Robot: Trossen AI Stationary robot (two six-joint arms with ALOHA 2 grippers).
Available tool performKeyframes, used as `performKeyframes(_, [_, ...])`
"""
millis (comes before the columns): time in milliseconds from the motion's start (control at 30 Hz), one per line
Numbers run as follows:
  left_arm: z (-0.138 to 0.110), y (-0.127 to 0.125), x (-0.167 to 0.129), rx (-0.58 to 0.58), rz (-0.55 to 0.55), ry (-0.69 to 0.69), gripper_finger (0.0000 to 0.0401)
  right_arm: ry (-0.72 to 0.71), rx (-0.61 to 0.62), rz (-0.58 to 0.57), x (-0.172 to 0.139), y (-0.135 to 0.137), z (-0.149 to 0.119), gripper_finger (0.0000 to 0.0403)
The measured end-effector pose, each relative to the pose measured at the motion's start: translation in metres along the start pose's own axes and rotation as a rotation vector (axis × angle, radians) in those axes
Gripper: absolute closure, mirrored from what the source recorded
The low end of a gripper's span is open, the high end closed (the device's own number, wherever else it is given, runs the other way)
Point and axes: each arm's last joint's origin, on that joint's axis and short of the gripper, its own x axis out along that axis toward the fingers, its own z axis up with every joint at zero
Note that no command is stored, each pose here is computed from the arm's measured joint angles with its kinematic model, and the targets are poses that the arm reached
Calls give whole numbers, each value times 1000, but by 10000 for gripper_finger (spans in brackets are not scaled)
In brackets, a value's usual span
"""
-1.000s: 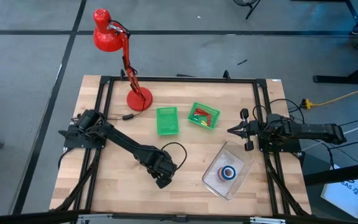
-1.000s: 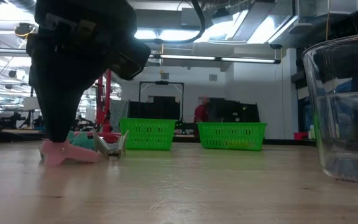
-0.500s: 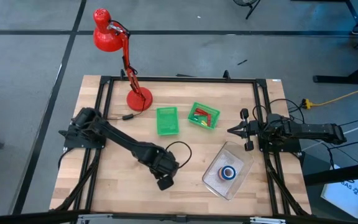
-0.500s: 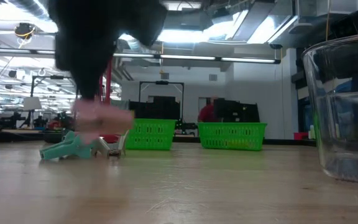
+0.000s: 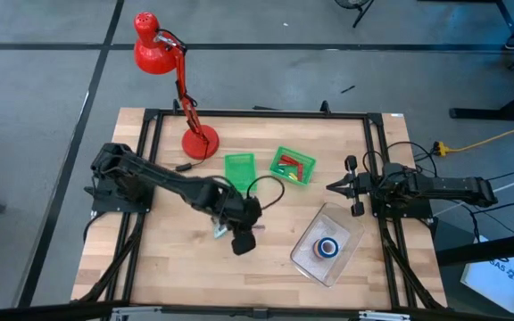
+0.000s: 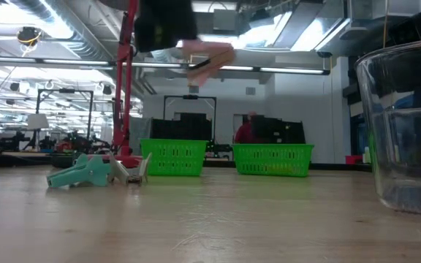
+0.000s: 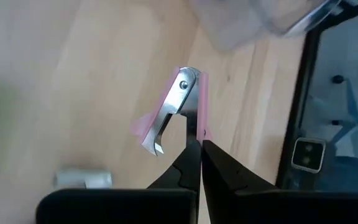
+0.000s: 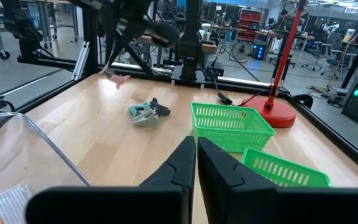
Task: Pick and place Stapler, Stapler remover, tape
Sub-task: Put the pink staple remover into the left green bin
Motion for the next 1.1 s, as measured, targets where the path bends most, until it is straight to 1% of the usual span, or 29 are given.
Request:
performKeyframes(67, [6, 4, -4, 36, -10, -29, 399, 0, 0, 0, 0, 0, 0, 382])
performKeyframes(267, [18, 19, -11, 123, -3, -58, 399, 0, 0, 0, 0, 0, 0, 382])
performKeyframes(433, [30, 36, -13, 156, -7, -59, 399, 0, 0, 0, 0, 0, 0, 382])
performKeyframes(533, [37, 52, -16, 157, 24, -58, 399, 0, 0, 0, 0, 0, 0, 382])
performKeyframes(600, [43, 66, -18, 133, 56, -51, 399, -1, 0, 0, 0, 0, 0, 382])
performKeyframes(900, [58, 146, -34, -64, 259, 11, 399, -1, 0, 0, 0, 0, 0, 382])
performKeyframes(1000, [58, 170, -34, -127, 292, 23, 399, 0, 0, 0, 0, 0, 0, 382])
performKeyframes(1100, [56, 185, -32, -166, 313, 36, 398, -1, 0, 0, 0, 0, 0, 382])
